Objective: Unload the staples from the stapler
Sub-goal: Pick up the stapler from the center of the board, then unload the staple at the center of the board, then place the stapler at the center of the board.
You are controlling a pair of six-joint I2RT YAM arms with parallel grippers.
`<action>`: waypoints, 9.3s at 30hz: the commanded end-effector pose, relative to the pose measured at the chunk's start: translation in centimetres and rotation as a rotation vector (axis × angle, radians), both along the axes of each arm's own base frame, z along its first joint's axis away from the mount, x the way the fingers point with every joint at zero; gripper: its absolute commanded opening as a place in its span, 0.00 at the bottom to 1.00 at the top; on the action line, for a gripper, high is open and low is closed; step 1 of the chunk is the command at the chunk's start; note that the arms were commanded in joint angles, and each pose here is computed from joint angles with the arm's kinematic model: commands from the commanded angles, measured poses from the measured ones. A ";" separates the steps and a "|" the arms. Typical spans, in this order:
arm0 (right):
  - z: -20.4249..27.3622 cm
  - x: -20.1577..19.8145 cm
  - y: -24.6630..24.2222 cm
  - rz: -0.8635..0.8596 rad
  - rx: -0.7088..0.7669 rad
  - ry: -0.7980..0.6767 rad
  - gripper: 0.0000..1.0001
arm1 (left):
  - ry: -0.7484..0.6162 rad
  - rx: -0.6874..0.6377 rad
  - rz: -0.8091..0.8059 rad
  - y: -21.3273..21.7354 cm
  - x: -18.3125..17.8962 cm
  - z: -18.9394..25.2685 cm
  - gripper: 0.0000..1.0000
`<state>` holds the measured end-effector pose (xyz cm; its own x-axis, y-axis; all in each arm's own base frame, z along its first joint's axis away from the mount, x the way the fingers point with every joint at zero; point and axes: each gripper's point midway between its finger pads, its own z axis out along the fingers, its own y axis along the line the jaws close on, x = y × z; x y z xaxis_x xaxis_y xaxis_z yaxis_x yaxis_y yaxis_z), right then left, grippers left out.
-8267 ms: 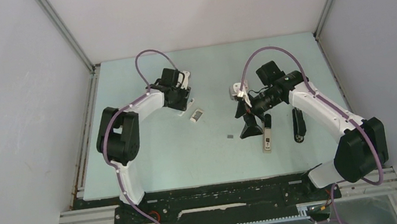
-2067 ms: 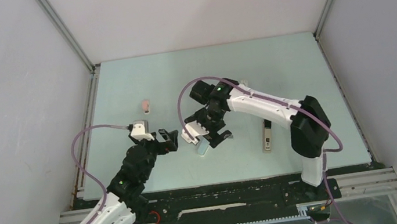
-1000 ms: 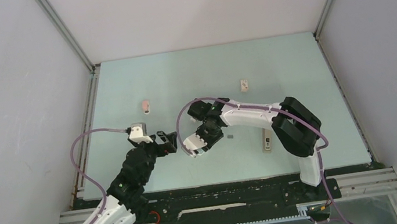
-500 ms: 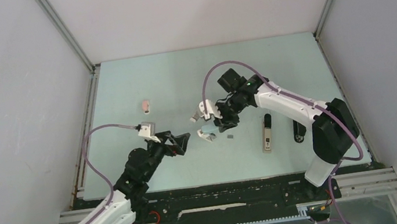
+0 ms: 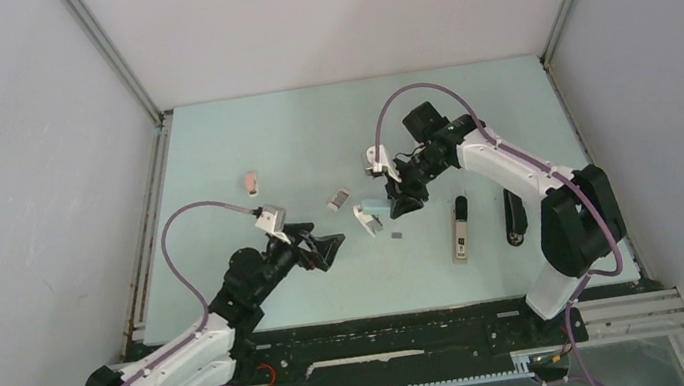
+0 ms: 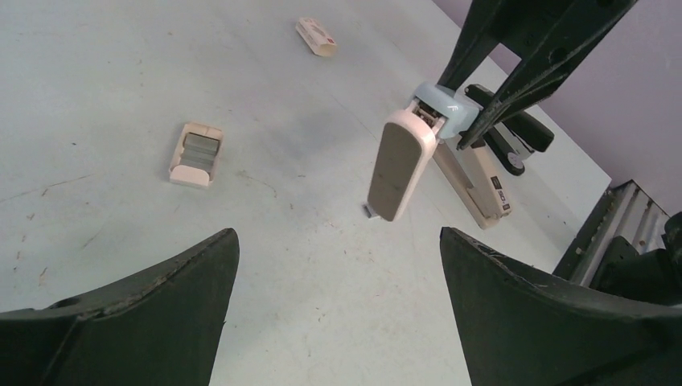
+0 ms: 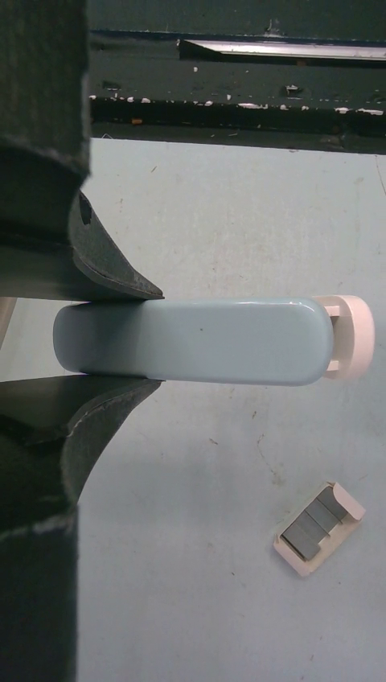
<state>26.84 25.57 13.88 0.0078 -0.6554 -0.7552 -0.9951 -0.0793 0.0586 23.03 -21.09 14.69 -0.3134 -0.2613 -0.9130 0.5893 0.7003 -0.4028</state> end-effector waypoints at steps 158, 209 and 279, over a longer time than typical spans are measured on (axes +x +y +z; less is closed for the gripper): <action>6.9 0.6 -3.0 -0.167 0.305 0.175 0.00 | -0.119 0.070 0.041 0.5 0.6 5.1 1.00; 1.1 20.1 -19.7 -1.340 0.083 -0.018 0.00 | -0.094 0.096 0.063 1.0 0.7 3.1 1.00; 12.7 6.9 -13.2 -0.586 0.256 -0.158 0.76 | -0.099 -0.055 -0.006 -0.3 -0.5 4.9 1.00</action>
